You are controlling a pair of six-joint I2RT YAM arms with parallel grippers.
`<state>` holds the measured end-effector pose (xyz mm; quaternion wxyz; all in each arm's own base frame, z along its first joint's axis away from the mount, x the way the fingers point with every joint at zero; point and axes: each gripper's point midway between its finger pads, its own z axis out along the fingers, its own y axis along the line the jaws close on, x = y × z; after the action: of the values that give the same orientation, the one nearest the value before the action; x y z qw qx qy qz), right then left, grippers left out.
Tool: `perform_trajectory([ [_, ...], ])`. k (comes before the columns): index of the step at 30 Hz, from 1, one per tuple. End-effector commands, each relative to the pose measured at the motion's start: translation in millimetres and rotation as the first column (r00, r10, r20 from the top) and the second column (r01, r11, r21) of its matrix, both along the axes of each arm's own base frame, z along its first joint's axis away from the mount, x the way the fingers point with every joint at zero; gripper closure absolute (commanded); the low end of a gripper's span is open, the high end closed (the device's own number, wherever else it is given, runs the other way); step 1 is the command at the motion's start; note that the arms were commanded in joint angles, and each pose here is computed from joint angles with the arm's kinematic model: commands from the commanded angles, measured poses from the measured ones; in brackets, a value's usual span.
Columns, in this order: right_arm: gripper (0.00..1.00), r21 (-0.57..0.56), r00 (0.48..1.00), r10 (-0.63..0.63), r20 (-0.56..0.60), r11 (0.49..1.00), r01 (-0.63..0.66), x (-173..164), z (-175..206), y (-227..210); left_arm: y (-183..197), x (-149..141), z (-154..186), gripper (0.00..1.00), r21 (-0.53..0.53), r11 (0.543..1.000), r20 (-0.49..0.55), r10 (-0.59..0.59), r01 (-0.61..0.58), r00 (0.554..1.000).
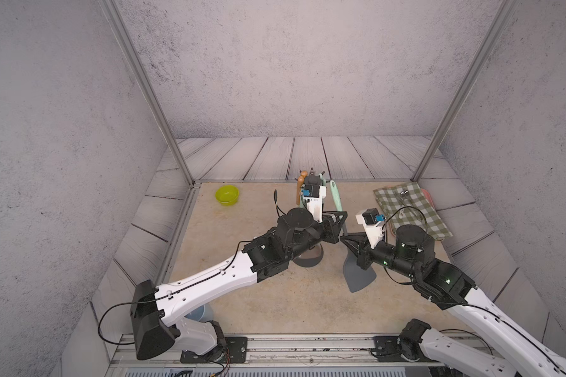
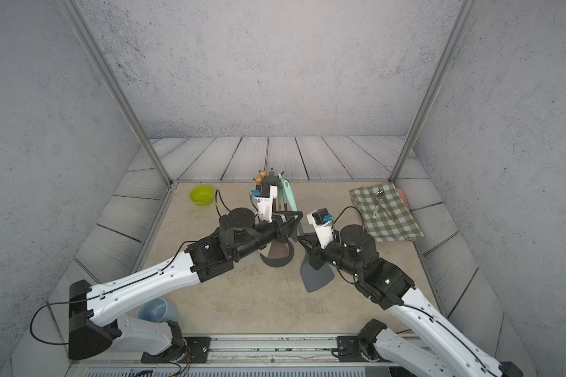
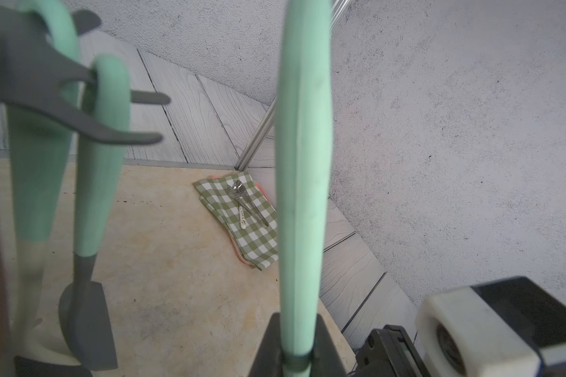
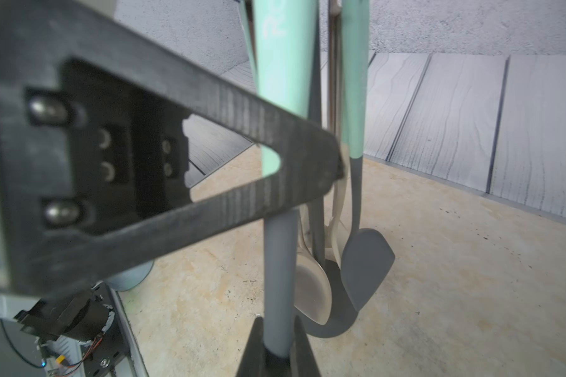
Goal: Take the spatula off the kitchen utensil rack
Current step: Take off the spatula from the rack.
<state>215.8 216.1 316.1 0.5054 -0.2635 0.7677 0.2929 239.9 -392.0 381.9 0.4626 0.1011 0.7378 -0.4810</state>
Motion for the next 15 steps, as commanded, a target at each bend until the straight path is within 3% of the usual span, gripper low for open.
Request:
perform_trajectory([
  [1, 1.00, -0.016, 0.992, -0.125, 0.025, 0.992, 0.125, 10, 12, -22, 2, -7, 24, 0.62, -0.028, 0.999, 0.033, -0.017, 0.018, 0.999],
  [4, 1.00, -0.046, 0.982, -0.188, 0.032, 0.981, 0.189, 9, 21, -38, 17, -11, 28, 0.35, -0.004, 1.000, 0.057, 0.002, -0.002, 0.998],
  [7, 1.00, -0.069, 0.967, -0.251, 0.049, 0.965, 0.254, 6, 34, -56, 38, -17, 28, 0.20, 0.040, 0.999, 0.083, 0.020, -0.024, 0.996],
  [12, 1.00, -0.124, 0.925, -0.369, 0.090, 0.917, 0.378, 8, 49, -86, 83, -31, 15, 0.11, 0.134, 0.988, 0.131, 0.053, -0.071, 0.990],
  [13, 1.00, -0.141, 0.914, -0.393, 0.103, 0.904, 0.404, 12, 50, -91, 93, -34, 9, 0.01, 0.154, 0.985, 0.142, 0.062, -0.084, 0.988],
  [15, 1.00, -0.177, 0.902, -0.414, 0.120, 0.885, 0.430, 20, 53, -92, 115, -36, -5, 0.01, 0.196, 0.972, 0.162, 0.102, -0.133, 0.981],
])
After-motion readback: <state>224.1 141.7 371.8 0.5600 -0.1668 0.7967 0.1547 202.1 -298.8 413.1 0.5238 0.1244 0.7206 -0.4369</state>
